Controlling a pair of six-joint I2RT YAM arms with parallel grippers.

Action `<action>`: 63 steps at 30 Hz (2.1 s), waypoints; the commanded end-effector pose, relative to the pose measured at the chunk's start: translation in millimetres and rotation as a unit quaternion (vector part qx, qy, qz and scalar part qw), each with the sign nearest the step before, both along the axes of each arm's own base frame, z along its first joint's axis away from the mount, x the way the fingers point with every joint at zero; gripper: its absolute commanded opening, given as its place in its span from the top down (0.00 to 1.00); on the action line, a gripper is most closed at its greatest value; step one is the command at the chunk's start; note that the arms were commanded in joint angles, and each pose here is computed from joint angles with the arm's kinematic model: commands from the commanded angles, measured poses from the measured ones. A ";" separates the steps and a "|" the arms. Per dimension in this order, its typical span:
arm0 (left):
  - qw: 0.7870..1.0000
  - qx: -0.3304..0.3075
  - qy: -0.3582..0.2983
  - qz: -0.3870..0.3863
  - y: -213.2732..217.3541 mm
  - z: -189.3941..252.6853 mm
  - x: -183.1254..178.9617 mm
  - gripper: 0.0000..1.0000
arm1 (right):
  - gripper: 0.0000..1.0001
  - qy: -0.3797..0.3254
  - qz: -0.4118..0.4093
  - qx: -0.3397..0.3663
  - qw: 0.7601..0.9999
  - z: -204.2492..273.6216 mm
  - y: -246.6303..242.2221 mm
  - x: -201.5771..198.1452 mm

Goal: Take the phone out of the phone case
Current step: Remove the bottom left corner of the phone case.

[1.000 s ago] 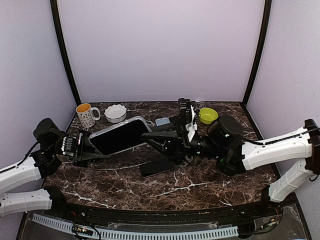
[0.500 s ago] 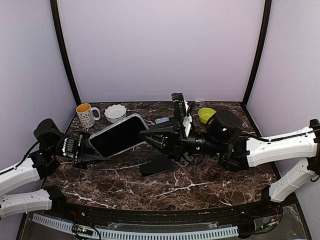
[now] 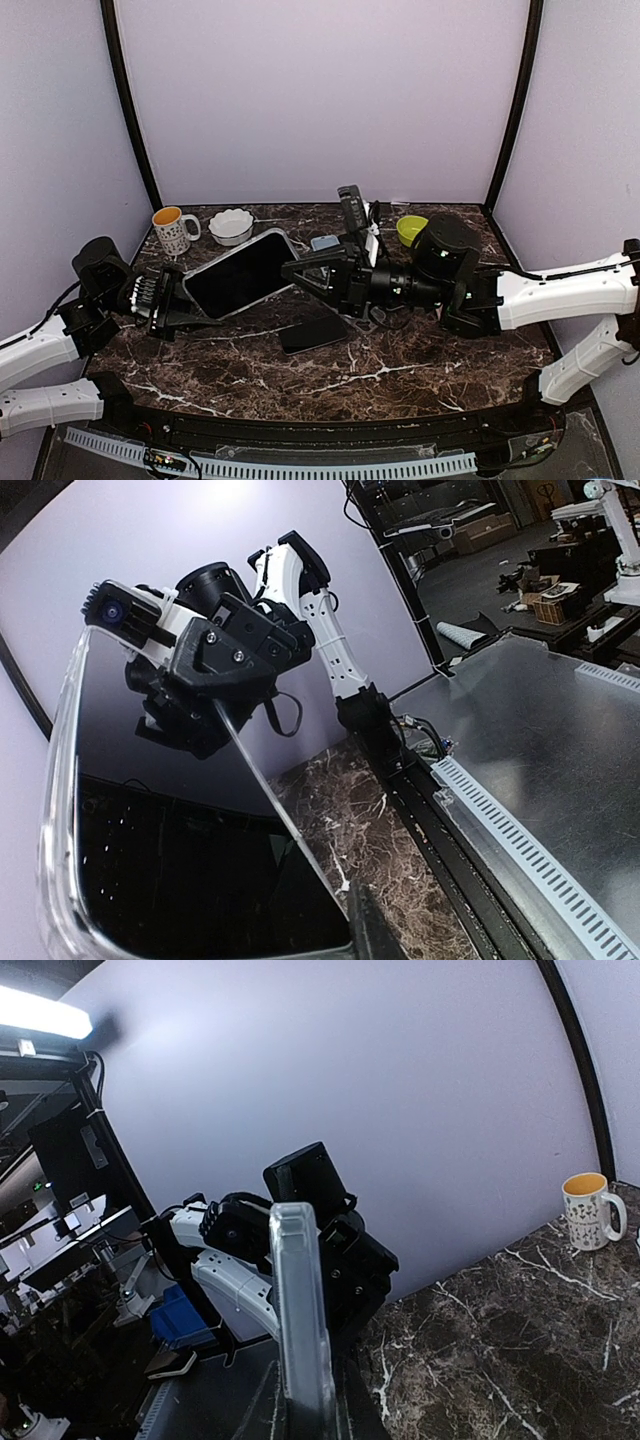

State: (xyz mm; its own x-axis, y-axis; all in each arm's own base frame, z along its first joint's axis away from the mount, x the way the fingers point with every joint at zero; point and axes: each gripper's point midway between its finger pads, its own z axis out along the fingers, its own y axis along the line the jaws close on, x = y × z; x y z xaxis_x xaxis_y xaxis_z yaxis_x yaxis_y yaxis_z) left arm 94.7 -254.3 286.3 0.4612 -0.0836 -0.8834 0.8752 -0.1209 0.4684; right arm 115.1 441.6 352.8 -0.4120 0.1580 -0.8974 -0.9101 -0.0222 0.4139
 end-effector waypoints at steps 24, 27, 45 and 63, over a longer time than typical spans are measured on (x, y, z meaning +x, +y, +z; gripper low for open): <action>0.987 -0.045 -0.142 -0.063 9.8 27.9 -30.3 0.79 | 1.00 0.142 -0.005 0.032 0.989 16.2 -20.8 20.8; 0.988 -0.044 -0.138 -0.051 8.3 29.1 -25.7 0.79 | 1.00 0.126 -0.006 0.029 0.992 17.5 -22.4 19.3; 0.994 0.011 -0.104 0.021 -5.9 -3.5 14.0 0.72 | 1.00 -0.113 0.083 -0.064 0.988 -7.4 -27.2 -20.5; 0.994 0.073 0.007 -0.077 -8.0 -29.0 -5.2 0.71 | 1.00 -0.264 0.112 -0.130 0.949 -29.3 -34.8 -29.7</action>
State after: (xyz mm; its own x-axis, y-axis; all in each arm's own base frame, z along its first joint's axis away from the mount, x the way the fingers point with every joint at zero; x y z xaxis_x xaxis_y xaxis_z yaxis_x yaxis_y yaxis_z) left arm 97.8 -264.2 252.8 0.4749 -0.0006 -0.8800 0.8483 -0.2659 0.4579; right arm 96.8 409.7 285.5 -0.0530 -0.2350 -0.9706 -0.9892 -0.1210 0.0833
